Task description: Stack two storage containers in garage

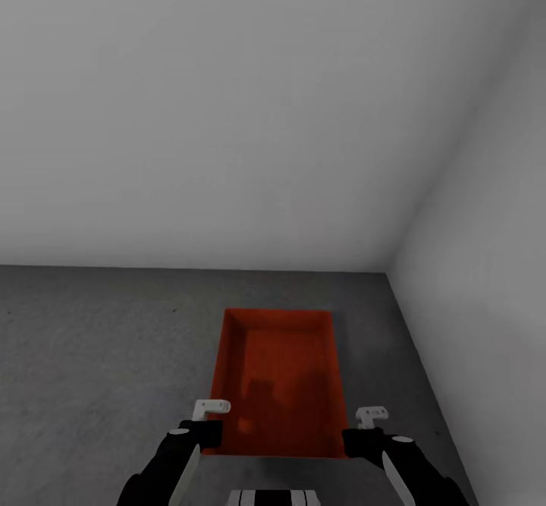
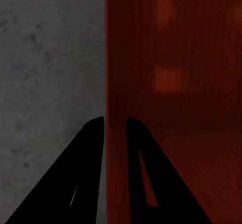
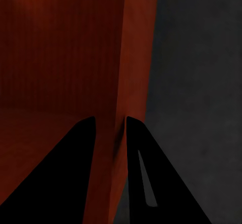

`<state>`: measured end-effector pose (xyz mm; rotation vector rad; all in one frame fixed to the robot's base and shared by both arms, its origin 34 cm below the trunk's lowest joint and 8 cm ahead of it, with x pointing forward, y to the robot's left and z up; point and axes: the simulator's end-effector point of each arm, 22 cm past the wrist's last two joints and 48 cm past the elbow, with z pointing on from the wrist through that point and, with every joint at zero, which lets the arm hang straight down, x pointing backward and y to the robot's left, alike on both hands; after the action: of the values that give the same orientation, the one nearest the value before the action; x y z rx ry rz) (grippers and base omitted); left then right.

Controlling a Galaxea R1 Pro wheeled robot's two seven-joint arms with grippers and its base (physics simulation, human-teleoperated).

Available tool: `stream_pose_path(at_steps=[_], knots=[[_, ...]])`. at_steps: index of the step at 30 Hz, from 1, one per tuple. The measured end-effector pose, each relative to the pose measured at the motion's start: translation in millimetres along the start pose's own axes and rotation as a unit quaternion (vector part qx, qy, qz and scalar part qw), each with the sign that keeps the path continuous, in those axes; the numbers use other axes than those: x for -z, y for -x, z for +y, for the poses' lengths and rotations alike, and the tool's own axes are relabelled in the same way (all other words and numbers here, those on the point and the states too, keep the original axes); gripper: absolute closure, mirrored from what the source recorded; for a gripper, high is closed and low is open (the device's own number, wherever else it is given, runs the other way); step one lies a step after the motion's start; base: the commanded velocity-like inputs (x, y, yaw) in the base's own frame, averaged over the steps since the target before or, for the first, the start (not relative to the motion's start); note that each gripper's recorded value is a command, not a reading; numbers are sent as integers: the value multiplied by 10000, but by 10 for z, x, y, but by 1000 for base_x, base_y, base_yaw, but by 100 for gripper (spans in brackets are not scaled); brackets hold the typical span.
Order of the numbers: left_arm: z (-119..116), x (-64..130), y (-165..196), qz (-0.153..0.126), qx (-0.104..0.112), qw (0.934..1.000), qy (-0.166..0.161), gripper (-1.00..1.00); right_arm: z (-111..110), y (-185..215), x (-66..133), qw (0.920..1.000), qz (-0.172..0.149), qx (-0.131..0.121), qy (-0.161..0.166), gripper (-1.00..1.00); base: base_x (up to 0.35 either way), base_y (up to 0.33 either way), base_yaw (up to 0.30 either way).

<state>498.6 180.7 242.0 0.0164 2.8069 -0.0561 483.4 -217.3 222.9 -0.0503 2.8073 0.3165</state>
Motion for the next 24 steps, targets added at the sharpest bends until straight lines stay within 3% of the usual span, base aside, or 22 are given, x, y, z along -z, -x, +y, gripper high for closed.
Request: stream_pose_path(at_steps=[12,24], knots=[[30,-174,-131,19,55,10000,-29,100,-12,-72,-158,10000,52,50,-6,100,0,0,0],[28,-174,-124,15,51,10000,-16,100,-14,-74,-158,10000,50,39,-6,100,0,0,0]])
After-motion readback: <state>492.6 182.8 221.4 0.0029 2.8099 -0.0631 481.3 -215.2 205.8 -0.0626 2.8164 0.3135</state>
